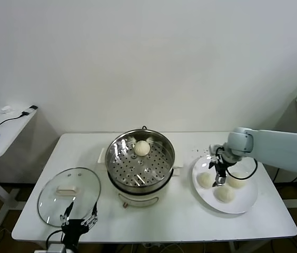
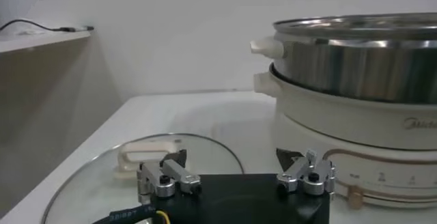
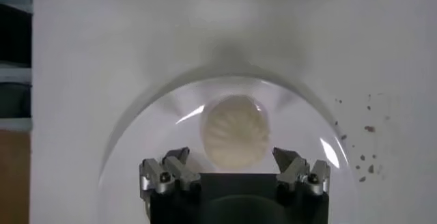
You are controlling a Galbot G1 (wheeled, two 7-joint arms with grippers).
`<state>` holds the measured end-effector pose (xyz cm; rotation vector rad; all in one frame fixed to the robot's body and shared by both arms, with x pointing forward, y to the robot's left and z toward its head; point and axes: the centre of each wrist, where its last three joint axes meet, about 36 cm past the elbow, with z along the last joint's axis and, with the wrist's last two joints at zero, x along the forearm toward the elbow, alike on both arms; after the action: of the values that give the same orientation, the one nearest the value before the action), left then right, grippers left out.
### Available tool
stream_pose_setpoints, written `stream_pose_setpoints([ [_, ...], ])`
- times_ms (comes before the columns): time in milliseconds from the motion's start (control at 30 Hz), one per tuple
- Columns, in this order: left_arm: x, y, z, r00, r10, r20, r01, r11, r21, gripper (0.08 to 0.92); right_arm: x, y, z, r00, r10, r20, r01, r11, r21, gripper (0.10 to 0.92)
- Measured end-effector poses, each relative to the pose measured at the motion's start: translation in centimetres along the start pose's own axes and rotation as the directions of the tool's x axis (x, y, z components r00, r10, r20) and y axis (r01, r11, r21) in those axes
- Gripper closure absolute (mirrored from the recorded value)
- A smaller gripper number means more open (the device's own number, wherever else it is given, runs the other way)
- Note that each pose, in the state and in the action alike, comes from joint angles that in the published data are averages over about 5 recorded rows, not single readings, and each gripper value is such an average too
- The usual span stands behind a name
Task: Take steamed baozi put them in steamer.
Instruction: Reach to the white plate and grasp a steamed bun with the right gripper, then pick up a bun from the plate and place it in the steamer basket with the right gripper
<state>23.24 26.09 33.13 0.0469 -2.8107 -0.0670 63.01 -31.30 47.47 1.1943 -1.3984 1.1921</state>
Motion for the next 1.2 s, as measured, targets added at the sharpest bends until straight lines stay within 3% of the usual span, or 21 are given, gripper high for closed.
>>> stream_pose_setpoints([
  [100, 0.1, 0.2, 0.3, 1.0, -0.005, -0.003, 0.005, 1.0, -0.007, 0.177, -0.7, -0.3, -0.1, 1.0, -0.001, -0.004, 0.001, 1.0, -0.004, 0.221],
  [333, 0.1, 0.3, 0.2, 1.0, -0.008, -0.001, 0.008, 1.0, -0.011, 0.177, -1.5, -0.5, -0.4, 1.0, -0.019, 0.002, 0.019, 1.0, -0.01, 0.372],
  [633, 0.4, 0.1, -0.1, 1.0, -0.005, 0.003, 0.005, 1.0, -0.01, 0.177, -0.4, -0.8, -0.5, 0.999, -0.037, 0.002, 0.037, 0.999, 0.012, 0.402],
  [933, 1.0, -0.2, -0.7, 1.0, 0.001, 0.008, -0.001, 1.0, -0.012, 0.177, 9.5, -3.8, -2.7, 1.0, 0.006, 0.031, -0.008, 0.998, 0.057, 0.411],
  [1200, 1.3, 0.0, -1.6, 0.9996, 0.011, 0.028, -0.01, 1.0, -0.015, 0.177, 21.4, -4.8, -10.2, 0.986, 0.079, 0.148, -0.093, 0.992, 0.09, 0.409],
])
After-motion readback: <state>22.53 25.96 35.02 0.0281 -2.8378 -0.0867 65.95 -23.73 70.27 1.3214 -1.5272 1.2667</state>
